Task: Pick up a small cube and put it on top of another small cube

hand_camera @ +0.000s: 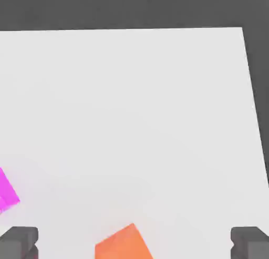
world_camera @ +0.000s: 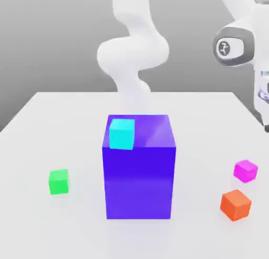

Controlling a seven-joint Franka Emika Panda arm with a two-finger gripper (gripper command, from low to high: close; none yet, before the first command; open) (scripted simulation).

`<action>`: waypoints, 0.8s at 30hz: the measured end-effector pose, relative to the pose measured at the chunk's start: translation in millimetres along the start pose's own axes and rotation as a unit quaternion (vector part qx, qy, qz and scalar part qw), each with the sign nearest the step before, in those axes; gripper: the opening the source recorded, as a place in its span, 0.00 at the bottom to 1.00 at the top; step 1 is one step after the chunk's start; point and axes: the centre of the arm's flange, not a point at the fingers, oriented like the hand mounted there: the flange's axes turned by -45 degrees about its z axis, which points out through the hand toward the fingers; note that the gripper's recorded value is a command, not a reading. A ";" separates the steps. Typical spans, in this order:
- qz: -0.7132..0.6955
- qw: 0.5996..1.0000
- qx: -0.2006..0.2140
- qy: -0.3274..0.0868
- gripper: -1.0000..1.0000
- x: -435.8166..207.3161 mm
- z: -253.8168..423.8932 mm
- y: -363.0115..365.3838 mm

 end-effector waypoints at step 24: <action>-0.177 0.981 0.055 -0.048 0.00 9.2 97.1 -83.9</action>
